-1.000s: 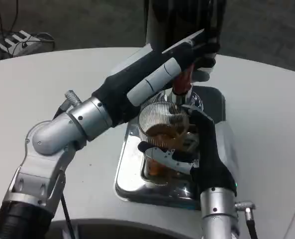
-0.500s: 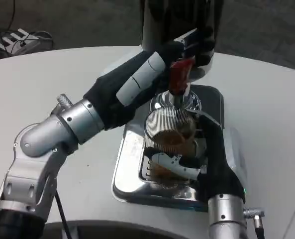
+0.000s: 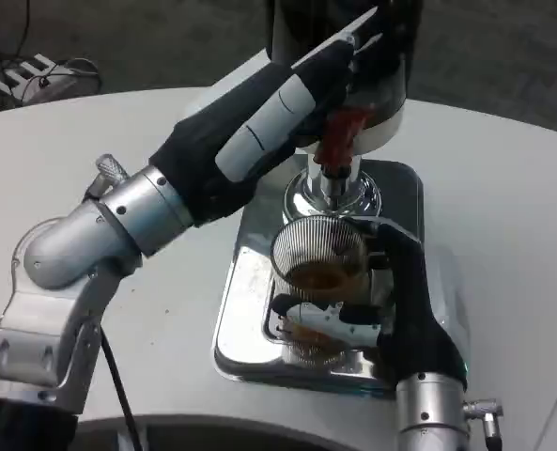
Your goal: Grasp the cup under the faucet to collect the drink, then remove the cup.
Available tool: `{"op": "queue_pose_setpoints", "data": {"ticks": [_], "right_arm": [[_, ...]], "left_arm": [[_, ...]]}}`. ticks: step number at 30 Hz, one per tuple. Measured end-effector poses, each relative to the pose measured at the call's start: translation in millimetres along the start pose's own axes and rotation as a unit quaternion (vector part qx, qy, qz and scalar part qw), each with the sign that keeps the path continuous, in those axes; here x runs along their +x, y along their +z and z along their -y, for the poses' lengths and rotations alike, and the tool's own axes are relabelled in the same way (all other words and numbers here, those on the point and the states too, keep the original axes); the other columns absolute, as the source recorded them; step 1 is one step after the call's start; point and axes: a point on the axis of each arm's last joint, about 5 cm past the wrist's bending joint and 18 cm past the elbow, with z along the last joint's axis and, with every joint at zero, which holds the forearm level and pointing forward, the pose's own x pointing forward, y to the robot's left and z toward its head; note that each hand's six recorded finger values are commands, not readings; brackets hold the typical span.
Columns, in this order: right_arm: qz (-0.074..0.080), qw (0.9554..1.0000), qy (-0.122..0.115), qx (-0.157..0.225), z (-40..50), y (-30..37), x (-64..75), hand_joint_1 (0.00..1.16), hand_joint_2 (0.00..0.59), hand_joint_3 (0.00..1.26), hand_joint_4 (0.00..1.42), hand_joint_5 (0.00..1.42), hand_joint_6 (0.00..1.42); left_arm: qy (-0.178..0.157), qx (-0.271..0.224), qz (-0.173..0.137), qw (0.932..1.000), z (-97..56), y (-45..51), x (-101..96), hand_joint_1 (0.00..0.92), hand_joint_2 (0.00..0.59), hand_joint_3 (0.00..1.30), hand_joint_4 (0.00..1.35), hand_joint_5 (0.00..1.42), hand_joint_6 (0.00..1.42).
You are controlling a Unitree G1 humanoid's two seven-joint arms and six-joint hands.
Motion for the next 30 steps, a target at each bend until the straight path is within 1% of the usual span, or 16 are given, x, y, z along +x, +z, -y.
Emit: {"op": "queue_pose_setpoints", "data": {"ticks": [4,6,7,10,12,14,16,17,20,21,22,24,28,30], "right_arm": [[0.001,1.0,0.0,0.0,0.2,0.3,-0.1,0.96,0.093,0.89,1.04,1.18,1.32],[0.003,1.0,-0.001,0.0,0.5,1.0,-0.2,0.96,0.093,0.89,1.04,1.18,1.32],[0.007,1.0,-0.003,0.001,1.4,2.2,-0.7,0.96,0.093,0.89,1.04,1.18,1.32],[0.015,0.9999,-0.003,0.004,2.7,5.4,-0.5,0.96,0.093,0.89,1.05,1.18,1.32],[0.016,0.9999,0.002,0.003,2.6,5.8,-0.9,0.96,0.093,0.89,1.05,1.18,1.32],[0.017,0.9998,0.007,0.003,2.8,6.1,-1.7,0.96,0.093,0.89,1.05,1.18,1.32],[0.023,0.9997,0.008,0.004,4.0,8.5,-2.0,0.96,0.093,0.89,1.05,1.18,1.32],[0.029,0.9996,0.007,0.006,5.2,10.8,-1.7,0.96,0.093,0.89,1.05,1.18,1.32],[0.035,0.9993,0.009,0.008,7.5,13.5,-2.5,0.96,0.093,0.89,1.05,1.18,1.32],[0.034,0.9993,0.01,0.007,7.9,13.3,-3.0,0.96,0.093,0.89,1.05,1.18,1.32],[0.032,0.9994,0.014,0.006,9.8,12.2,-5.4,0.96,0.093,0.89,1.05,1.18,1.32],[0.03,0.9994,0.018,0.004,12.7,11.0,-8.4,0.96,0.093,0.89,1.05,1.18,1.32],[0.027,0.9994,0.02,0.001,15.9,9.7,-11.5,0.96,0.093,0.89,1.05,1.18,1.32],[0.029,0.9994,0.018,0.002,17.7,10.4,-12.7,0.96,0.093,0.89,1.05,1.18,1.32]], "left_arm": [[-0.01,0.0,0.021,0.9997,0.1,10.5,0.8,0.0,0.068,0.0,0.0,0.0,0.0],[-0.014,0.007,0.025,0.9996,0.3,15.5,0.7,0.0,0.067,0.0,0.0,0.0,0.0],[-0.017,0.017,0.03,0.9993,0.3,21.0,-0.5,0.0,0.067,0.0,0.0,0.0,0.0],[-0.022,0.034,0.042,0.9983,2.8,28.9,-4.2,0.0,0.072,0.01,0.0,0.03,0.0],[-0.024,0.041,0.042,0.998,5.2,30.7,-8.1,0.0,0.074,0.02,0.0,0.04,0.0],[-0.022,0.046,0.04,0.9979,8.6,29.7,-14.2,0.0,0.074,0.04,0.02,0.07,0.0],[-0.014,0.054,0.037,0.9977,10.4,29.7,-21.4,0.0,0.074,0.06,0.06,0.1,0.01],[-0.005,0.07,0.043,0.9966,11.6,32.2,-27.6,0.0,0.074,0.08,0.07,0.11,0.02],[0.015,0.111,0.054,0.9923,16.8,36.8,-41.6,0.0,0.075,0.15,0.16,0.18,0.08],[0.019,0.119,0.056,0.9912,17.6,37.2,-44.6,0.0,0.076,0.17,0.18,0.2,0.11],[0.033,0.139,0.059,0.988,19.5,38.3,-51.7,0.0,0.076,0.18,0.2,0.22,0.13],[0.048,0.159,0.062,0.9842,21.2,38.0,-62.0,0.0,0.075,0.21,0.23,0.24,0.16],[0.044,0.185,0.06,0.98,25.1,35.7,-73.6,0.0,0.076,0.24,0.25,0.27,0.18],[0.041,0.191,0.059,0.979,26.7,34.5,-77.5,0.0,0.078,0.24,0.25,0.27,0.18]]}}
